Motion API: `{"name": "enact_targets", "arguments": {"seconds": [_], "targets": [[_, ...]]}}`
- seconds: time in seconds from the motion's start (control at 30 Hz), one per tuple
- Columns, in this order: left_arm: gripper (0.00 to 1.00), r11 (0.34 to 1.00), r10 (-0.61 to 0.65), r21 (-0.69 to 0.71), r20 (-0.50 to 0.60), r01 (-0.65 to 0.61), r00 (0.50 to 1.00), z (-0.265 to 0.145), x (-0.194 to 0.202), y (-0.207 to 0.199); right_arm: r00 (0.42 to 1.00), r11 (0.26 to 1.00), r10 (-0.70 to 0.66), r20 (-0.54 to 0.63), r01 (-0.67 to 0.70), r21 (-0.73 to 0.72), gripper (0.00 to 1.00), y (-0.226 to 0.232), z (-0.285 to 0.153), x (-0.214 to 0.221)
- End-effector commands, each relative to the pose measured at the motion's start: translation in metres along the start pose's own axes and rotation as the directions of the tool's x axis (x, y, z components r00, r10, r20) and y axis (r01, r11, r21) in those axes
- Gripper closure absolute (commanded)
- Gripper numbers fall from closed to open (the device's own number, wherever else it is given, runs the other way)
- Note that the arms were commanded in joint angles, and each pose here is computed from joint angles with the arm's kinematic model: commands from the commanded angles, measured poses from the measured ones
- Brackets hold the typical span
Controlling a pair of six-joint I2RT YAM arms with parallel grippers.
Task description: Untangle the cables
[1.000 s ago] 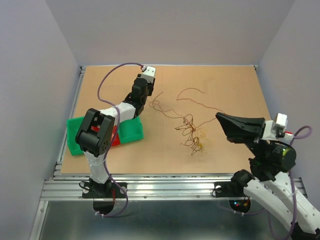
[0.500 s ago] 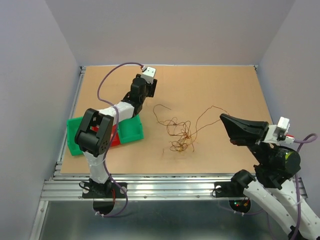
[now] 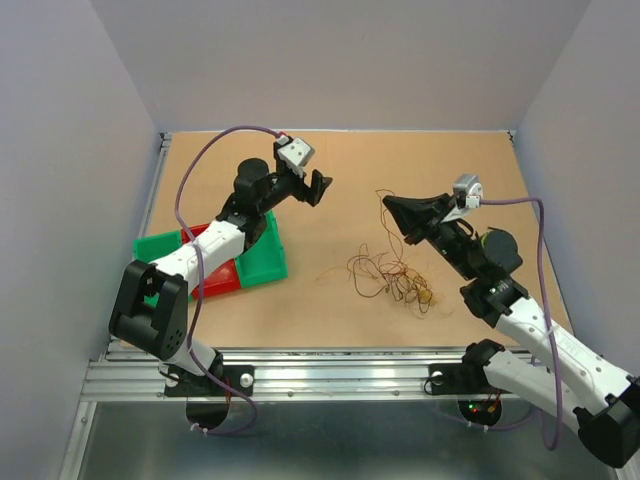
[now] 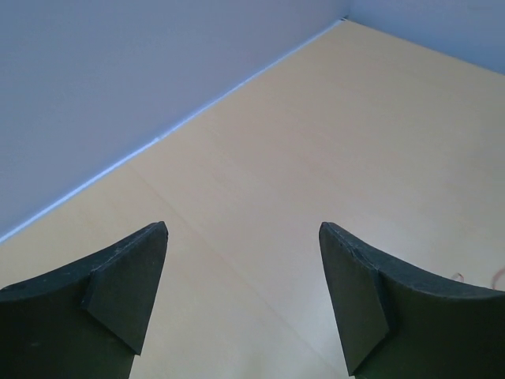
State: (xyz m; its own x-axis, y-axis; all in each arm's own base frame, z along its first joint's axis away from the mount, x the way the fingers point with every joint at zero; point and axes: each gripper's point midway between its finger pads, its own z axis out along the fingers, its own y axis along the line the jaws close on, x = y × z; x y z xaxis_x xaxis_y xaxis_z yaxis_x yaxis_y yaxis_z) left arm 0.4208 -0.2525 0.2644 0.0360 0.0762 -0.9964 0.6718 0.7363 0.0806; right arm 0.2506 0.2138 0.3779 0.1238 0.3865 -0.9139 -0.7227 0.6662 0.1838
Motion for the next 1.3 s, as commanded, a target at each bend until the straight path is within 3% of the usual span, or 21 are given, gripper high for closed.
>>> {"name": "enact_targets", "arguments": {"seconds": [0.0,0.1,0.37,0.77,1.07,1.17,1.27], "targets": [[0.11,0.969,0.037,0.242,0.035,-0.044,0.999,-0.009,0.003,-0.054,0.981,0.997,-0.009,0.192,0.023,-0.071,0.99,0.018,0.018,-0.059],[0.12,0.938,0.043,0.341,0.066,-0.063,0.997,-0.015,0.003,-0.079,0.981,0.996,0.028,0.192,-0.010,-0.092,0.99,0.019,0.026,-0.055],[0.16,0.889,0.039,0.444,0.181,-0.117,0.983,-0.044,-0.022,-0.111,0.967,0.996,0.055,0.249,-0.035,-0.083,1.00,0.017,0.040,-0.072],[0.19,0.799,0.029,0.574,0.260,-0.178,0.965,-0.071,-0.038,-0.162,0.971,0.994,0.094,0.221,-0.079,-0.076,1.00,0.011,0.060,-0.059],[0.19,0.830,0.026,0.533,0.258,-0.165,0.966,-0.058,-0.037,-0.168,0.969,0.985,0.135,0.207,-0.108,-0.135,0.99,0.019,0.072,-0.053],[0.22,0.850,0.018,0.507,0.242,-0.142,0.970,-0.047,-0.031,-0.164,0.968,0.982,0.146,0.205,-0.117,-0.147,0.99,0.021,0.073,-0.052],[0.31,0.869,0.000,0.483,0.226,-0.112,0.974,-0.035,-0.023,-0.162,0.965,0.979,0.155,0.212,-0.122,-0.161,0.99,0.023,0.074,-0.053]]}}
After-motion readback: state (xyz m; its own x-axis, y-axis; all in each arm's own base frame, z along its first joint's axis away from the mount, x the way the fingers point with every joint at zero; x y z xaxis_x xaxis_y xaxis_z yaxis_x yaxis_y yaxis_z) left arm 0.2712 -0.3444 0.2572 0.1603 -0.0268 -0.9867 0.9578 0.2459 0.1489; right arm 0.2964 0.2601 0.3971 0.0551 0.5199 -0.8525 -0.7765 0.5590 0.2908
